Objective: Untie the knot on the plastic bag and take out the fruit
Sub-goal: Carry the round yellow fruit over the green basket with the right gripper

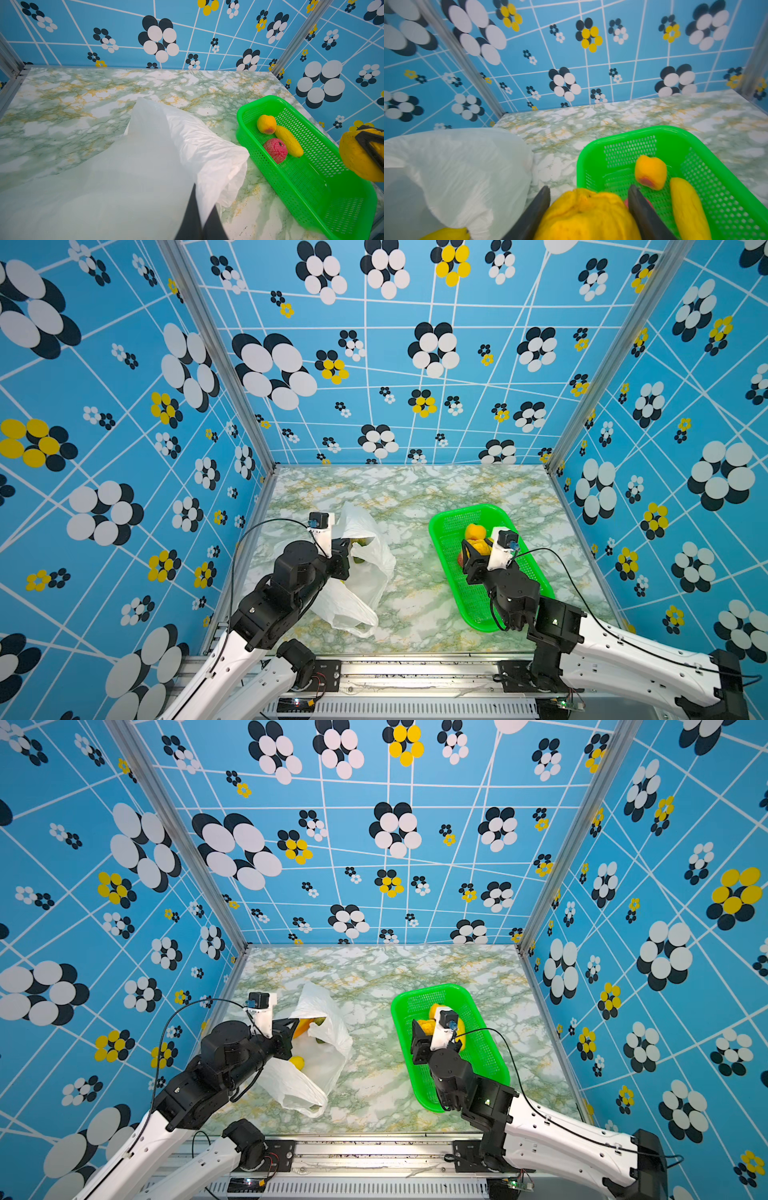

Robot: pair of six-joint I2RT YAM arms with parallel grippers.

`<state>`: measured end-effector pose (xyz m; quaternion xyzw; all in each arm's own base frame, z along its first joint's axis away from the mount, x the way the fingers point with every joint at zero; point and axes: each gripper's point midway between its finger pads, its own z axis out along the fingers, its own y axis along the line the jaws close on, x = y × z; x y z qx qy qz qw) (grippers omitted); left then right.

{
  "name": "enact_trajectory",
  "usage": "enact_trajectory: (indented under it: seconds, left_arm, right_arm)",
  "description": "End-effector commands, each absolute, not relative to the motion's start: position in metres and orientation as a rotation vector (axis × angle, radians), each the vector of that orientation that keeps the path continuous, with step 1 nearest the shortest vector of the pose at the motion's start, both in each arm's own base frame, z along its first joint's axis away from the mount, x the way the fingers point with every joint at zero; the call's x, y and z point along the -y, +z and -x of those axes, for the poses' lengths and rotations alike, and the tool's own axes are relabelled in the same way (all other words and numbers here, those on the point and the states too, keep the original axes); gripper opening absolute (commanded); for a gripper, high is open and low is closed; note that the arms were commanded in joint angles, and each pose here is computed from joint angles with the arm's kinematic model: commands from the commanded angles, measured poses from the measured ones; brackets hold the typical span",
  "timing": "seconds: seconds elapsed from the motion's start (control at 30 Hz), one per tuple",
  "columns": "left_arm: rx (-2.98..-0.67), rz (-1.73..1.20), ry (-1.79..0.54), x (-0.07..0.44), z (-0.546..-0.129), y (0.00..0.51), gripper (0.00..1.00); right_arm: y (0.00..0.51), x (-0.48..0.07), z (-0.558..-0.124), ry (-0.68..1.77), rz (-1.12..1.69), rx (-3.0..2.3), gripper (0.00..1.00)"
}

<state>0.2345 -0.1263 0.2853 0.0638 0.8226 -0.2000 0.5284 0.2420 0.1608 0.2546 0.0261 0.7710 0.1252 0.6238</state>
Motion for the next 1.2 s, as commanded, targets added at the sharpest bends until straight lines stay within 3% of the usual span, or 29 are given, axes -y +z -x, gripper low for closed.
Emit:
enact_trajectory:
  seconds: [0.0,0.3,0.4,0.63,0.83,1.1,1.17]
  left_arm:
    - [-2.001,-0.129,-0.479,0.123,-0.231,0.276,0.00]
    - [-2.052,0.009,-0.405,0.107,-0.238,0.269,0.00]
    - [-2.061,0.256,-0.287,0.075,-0.241,0.270,0.00]
    - [-1.910,0.397,-0.313,0.051,-0.230,0.295,0.00]
    - [-1.778,0.023,-0.525,0.091,-0.211,0.324,0.00]
    - [-1.853,-0.116,-0.530,0.109,-0.210,0.315,0.00]
    - [-1.863,-0.135,-0.532,0.113,-0.211,0.315,0.00]
  right_arm:
    - [0.210,-0.123,-0.239,0.124,-0.162,-1.890,0.39]
    - [0.157,-0.107,-0.248,-0.012,-0.248,-2.062,0.38]
    - [0.143,-0.103,-0.250,-0.032,-0.282,-2.109,0.38]
    - [0.122,-0.096,-0.260,-0.009,-0.355,-2.182,0.39]
    - [0.108,-0.091,-0.262,0.020,-0.413,-2.213,0.40]
    - [0.101,-0.090,-0.267,0.012,-0.441,-2.209,0.61]
    - [0.100,-0.089,-0.267,-0.002,-0.441,-2.214,0.71]
